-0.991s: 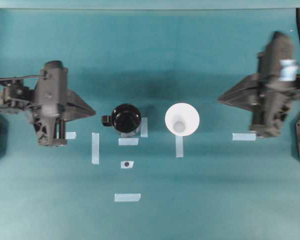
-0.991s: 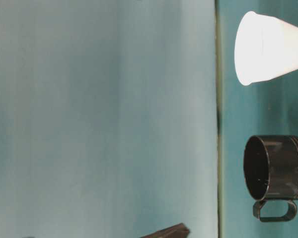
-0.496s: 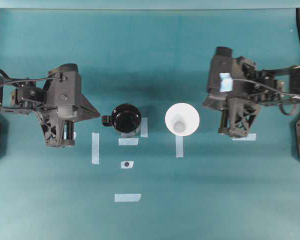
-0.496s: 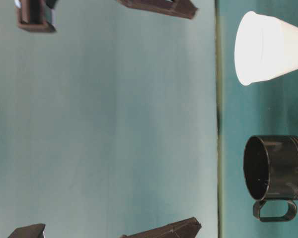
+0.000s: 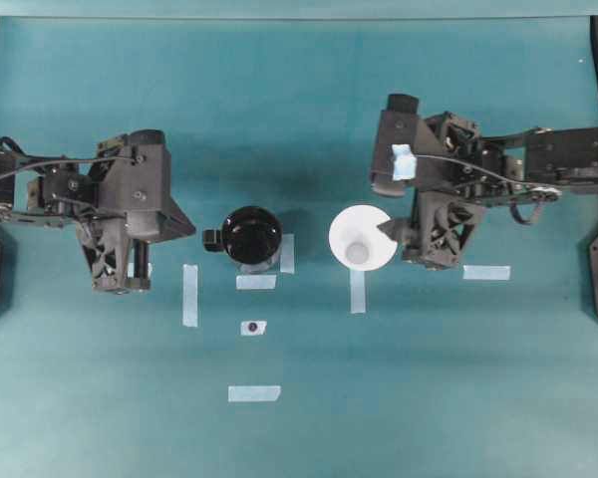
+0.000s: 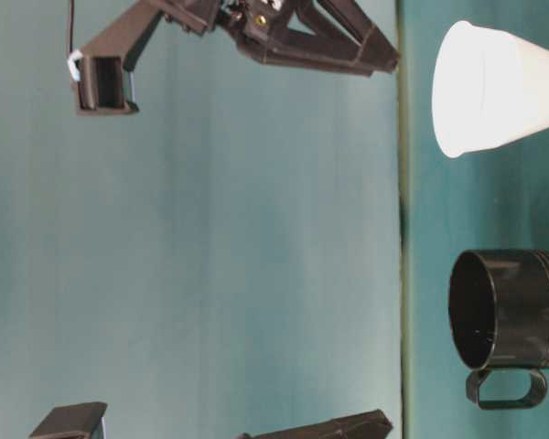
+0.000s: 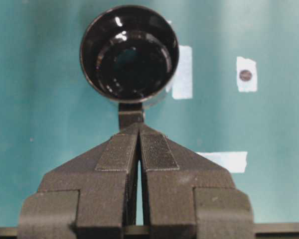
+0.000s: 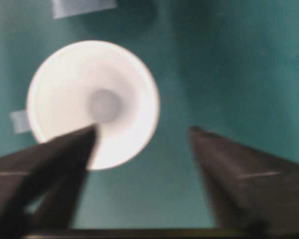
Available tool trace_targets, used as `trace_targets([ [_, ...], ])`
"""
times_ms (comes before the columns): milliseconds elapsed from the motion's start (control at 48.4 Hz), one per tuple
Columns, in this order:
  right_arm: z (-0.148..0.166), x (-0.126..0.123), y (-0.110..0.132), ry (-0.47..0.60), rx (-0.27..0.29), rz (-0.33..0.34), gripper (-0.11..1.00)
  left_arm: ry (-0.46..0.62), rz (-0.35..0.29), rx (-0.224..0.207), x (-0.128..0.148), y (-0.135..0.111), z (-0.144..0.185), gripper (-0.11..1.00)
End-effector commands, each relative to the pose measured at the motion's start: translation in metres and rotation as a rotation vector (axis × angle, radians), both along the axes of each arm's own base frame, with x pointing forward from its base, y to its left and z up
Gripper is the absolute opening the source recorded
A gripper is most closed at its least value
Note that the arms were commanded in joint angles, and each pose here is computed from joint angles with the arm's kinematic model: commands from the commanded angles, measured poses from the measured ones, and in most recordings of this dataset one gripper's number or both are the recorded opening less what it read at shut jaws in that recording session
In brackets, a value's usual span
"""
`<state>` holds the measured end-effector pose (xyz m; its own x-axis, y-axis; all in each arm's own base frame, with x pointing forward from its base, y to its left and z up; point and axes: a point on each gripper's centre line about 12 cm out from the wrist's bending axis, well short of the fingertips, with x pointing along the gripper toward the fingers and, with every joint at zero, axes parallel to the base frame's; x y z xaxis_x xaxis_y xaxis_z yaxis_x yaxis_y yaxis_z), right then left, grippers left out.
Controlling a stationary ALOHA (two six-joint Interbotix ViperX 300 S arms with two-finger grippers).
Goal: Holding the cup holder with the left arm, the right arm places the cup into the cup holder.
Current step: 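Grasp the cup holder rim with the left gripper, cup rim with the right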
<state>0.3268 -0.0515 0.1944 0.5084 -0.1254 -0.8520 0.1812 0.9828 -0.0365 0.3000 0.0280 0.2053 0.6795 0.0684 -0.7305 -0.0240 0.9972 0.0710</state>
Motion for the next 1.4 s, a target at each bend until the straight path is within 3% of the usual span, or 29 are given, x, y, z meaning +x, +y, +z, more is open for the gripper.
trace_targets([
  [0, 0.006, 0.006, -0.002, -0.018, -0.007, -0.002, 0.95, -0.026, 0.006, 0.001, 0.004, 0.001, 0.008, 0.15],
  [227, 0.004, 0.012, -0.008, -0.013, -0.009, -0.012, 0.97, 0.035, 0.010, -0.009, 0.009, 0.002, -0.011, 0.79],
  [330, 0.002, 0.015, -0.014, -0.006, -0.012, -0.027, 0.97, 0.060, 0.001, -0.003, 0.014, 0.002, -0.020, 0.97],
  [1384, -0.030, 0.029, -0.022, 0.087, -0.016, -0.026, 0.97, 0.186, 0.050, -0.020, 0.048, 0.023, -0.067, 0.98],
])
